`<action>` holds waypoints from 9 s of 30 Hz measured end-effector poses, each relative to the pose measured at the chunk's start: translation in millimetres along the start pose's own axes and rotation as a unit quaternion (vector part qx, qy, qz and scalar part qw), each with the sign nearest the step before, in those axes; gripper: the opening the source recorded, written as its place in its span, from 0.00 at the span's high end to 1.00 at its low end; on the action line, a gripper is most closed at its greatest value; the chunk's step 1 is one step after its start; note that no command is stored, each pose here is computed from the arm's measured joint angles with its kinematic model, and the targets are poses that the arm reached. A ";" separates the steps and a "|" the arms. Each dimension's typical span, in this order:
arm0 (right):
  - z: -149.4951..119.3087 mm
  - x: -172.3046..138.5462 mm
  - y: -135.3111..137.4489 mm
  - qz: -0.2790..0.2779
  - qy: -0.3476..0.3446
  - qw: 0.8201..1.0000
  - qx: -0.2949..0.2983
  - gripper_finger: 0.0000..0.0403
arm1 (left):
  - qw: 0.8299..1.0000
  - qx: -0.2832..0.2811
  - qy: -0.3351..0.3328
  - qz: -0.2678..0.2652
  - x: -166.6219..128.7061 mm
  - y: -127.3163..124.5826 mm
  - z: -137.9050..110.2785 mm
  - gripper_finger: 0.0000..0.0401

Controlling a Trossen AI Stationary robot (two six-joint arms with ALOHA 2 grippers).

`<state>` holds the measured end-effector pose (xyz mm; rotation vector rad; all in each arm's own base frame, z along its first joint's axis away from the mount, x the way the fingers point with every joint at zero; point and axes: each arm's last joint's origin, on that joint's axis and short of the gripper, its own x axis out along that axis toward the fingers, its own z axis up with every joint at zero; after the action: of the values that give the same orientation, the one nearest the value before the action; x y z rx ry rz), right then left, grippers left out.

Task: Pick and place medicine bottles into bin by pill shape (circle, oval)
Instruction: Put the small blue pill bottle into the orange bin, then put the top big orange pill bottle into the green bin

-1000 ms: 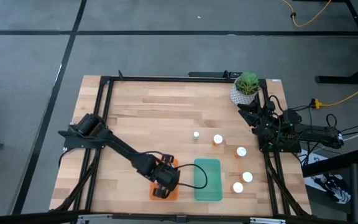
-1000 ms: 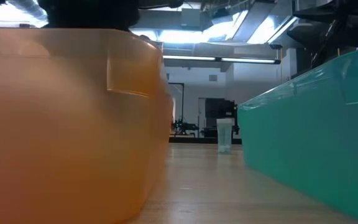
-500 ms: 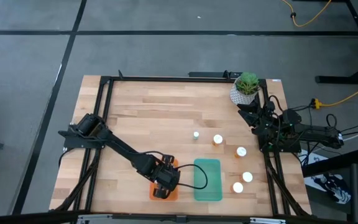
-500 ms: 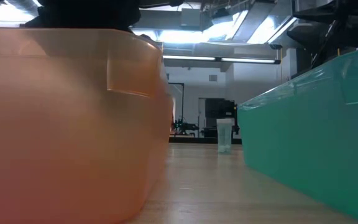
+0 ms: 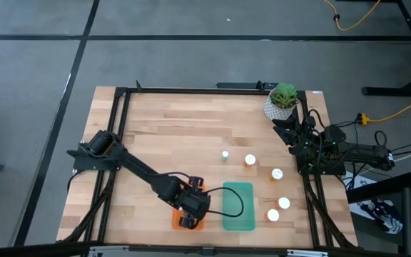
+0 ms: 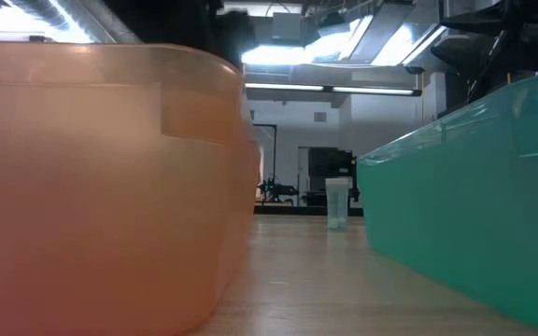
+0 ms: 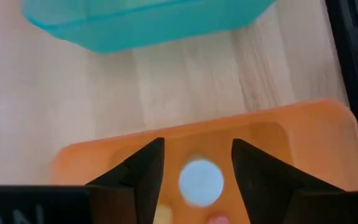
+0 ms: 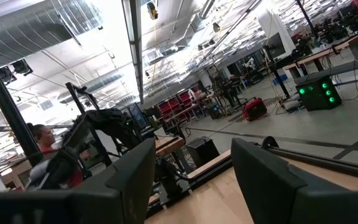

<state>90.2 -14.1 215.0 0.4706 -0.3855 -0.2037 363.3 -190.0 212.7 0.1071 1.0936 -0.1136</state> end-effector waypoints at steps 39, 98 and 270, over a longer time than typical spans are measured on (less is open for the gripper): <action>0.0 0.0 0.0 0.000 0.000 1.000 0.001 0.47 | 0.999 -0.011 -0.024 0.026 30.4 216.0 3.7 0.57; -0.9 0.0 -0.4 -0.002 0.004 1.000 -0.012 0.47 | 0.986 -0.089 -0.138 0.035 28.9 210.2 29.7 0.78; -3.3 -0.1 -3.3 -0.033 0.008 0.999 -0.004 0.47 | 0.859 -0.173 -0.457 0.149 -84.3 156.8 -266.0 0.55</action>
<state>91.0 -15.7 210.7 0.4778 -0.3530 -0.2657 113.9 6.3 171.4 -0.1013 0.1181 0.2957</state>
